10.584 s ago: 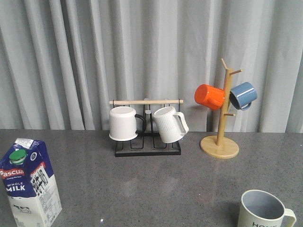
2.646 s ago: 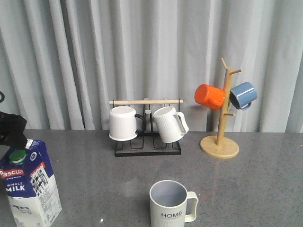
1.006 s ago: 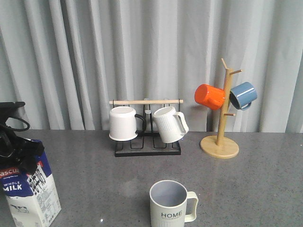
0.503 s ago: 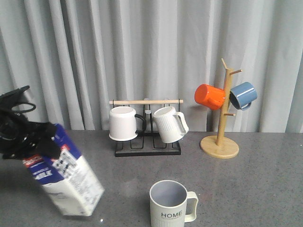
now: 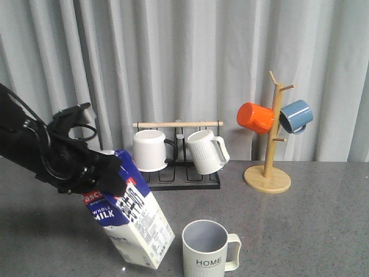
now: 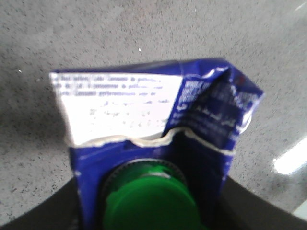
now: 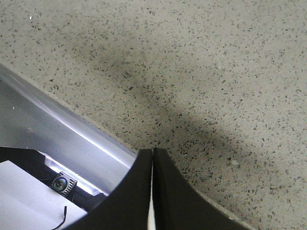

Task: Place milk next to cup
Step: 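Carry the milk carton with the left gripper beside the HOME mug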

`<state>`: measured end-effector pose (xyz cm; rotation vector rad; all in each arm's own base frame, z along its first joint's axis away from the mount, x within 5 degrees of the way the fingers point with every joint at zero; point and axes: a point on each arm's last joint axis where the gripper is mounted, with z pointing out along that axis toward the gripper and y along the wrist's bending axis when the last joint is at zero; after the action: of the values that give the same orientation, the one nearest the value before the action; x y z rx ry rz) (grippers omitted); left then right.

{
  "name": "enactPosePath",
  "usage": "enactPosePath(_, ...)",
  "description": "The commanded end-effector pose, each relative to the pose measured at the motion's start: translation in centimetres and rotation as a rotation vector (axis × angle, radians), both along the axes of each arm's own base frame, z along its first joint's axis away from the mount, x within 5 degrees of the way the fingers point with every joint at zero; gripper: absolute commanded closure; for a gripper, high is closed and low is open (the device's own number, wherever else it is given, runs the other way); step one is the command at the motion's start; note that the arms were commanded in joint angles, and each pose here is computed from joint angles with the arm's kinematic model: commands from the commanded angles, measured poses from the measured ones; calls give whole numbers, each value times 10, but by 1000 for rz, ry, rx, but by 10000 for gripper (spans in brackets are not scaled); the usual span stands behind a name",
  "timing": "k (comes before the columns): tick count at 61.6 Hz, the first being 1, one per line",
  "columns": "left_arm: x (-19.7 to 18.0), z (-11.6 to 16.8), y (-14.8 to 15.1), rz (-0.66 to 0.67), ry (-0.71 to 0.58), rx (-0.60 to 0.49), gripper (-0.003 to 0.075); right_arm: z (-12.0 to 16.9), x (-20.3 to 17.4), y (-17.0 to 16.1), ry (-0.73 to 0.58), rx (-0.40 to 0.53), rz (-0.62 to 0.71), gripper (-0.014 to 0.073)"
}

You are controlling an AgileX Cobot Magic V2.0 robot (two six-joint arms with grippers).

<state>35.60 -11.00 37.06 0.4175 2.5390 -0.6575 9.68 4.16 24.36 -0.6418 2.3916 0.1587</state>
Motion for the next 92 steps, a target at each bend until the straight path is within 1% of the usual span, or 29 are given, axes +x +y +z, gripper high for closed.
enactPosePath(1,-5,17,-8,19,-53,-14,648,12,6,1,-74,28,-8,600)
enactPosePath(8,-4,6,-16,-3,-7,26,648,12,6,1,-74,28,-8,600)
enactPosePath(21,-5,-6,-35,-55,22,44,647,12,6,1,-73,30,-9,600)
enactPosePath(33,-6,-10,-34,-72,52,85,639,12,5,1,-71,31,-9,600)
enactPosePath(42,-9,-12,-32,-85,79,106,612,12,6,1,-72,31,-9,600)
enactPosePath(49,-9,-12,-32,-87,84,107,559,12,6,1,-72,31,-9,600)
enactPosePath(53,-9,-12,-33,-88,85,105,508,12,6,1,-72,31,-9,600)
enactPosePath(68,-11,-10,-37,-95,97,53,274,12,5,2,-70,34,-10,600)
enactPosePath(74,-12,-8,-37,-95,94,47,205,12,5,2,-70,34,-10,600)
enactPosePath(82,-15,-3,-35,-95,80,45,156,12,5,2,-70,34,-10,600)
enactPosePath(92,-22,8,-33,-93,51,45,155,12,6,2,-73,35,-10,600)
